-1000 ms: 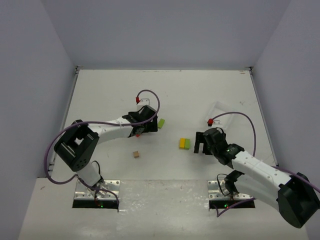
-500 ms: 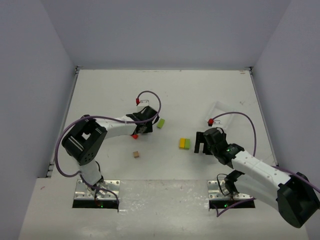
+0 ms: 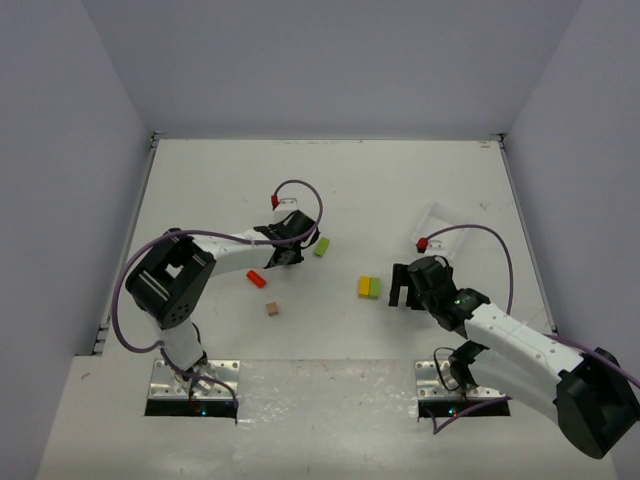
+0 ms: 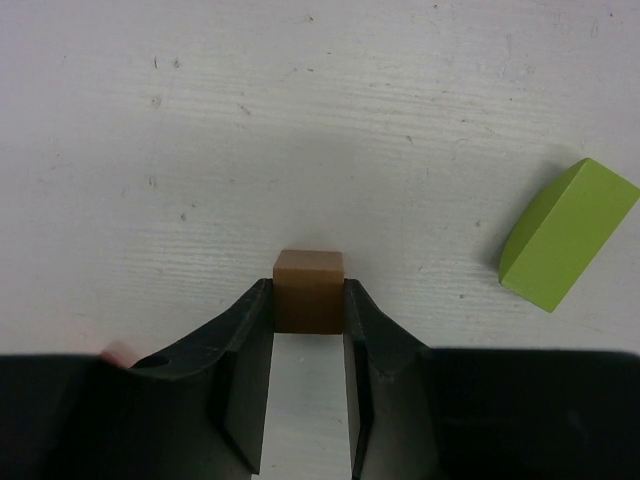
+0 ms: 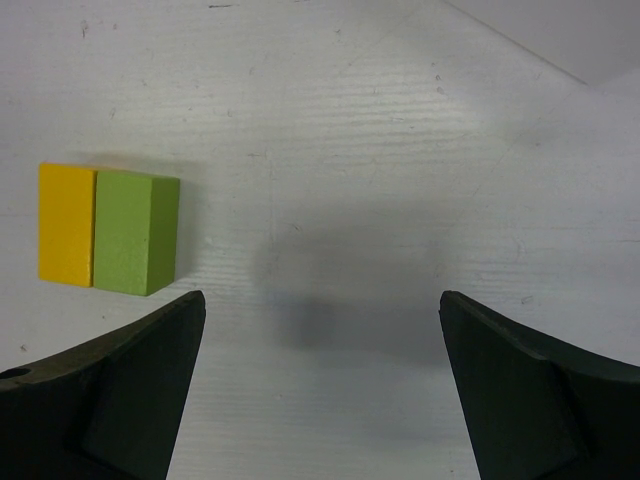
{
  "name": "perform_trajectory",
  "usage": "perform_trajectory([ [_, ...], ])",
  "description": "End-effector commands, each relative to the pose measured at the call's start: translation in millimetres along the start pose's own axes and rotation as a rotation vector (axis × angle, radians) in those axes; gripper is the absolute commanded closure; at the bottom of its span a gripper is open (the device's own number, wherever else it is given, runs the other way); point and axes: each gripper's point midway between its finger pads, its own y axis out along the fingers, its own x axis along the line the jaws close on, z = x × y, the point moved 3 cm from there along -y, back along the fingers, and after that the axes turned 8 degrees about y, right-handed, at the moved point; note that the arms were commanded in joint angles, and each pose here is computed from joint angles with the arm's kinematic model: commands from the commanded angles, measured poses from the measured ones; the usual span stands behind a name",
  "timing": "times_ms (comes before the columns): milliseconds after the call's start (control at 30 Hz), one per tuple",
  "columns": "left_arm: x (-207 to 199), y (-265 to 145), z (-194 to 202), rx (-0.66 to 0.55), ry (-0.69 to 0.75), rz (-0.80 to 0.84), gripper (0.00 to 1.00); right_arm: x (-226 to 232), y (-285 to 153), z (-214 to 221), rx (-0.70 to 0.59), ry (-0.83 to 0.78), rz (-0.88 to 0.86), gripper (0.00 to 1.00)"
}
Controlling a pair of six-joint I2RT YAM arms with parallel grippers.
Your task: Build the wood block tower
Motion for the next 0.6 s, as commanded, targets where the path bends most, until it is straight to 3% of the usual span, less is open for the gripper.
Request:
perform_trajectory([
  [0, 1, -12, -19, -0.053, -0.057, 0.016, 1.0, 3, -1, -9, -0.041, 0.013, -0.019, 0.01],
  [233, 12, -54, -50, -0.172, -0.119, 0.065, 1.0, 45, -15, -19, -0.073, -0.174, -0.326, 0.01],
  [333, 33, -81, -66, -0.249, -0.188, 0.023, 1.0, 97, -38, -1, -0.066, -0.397, -0.626, 0.01],
  [567, 103, -115, -80, -0.319, -0.409, -0.144, 1.0, 211, -55, 10, -0.126, -0.667, -0.811, 0.01],
])
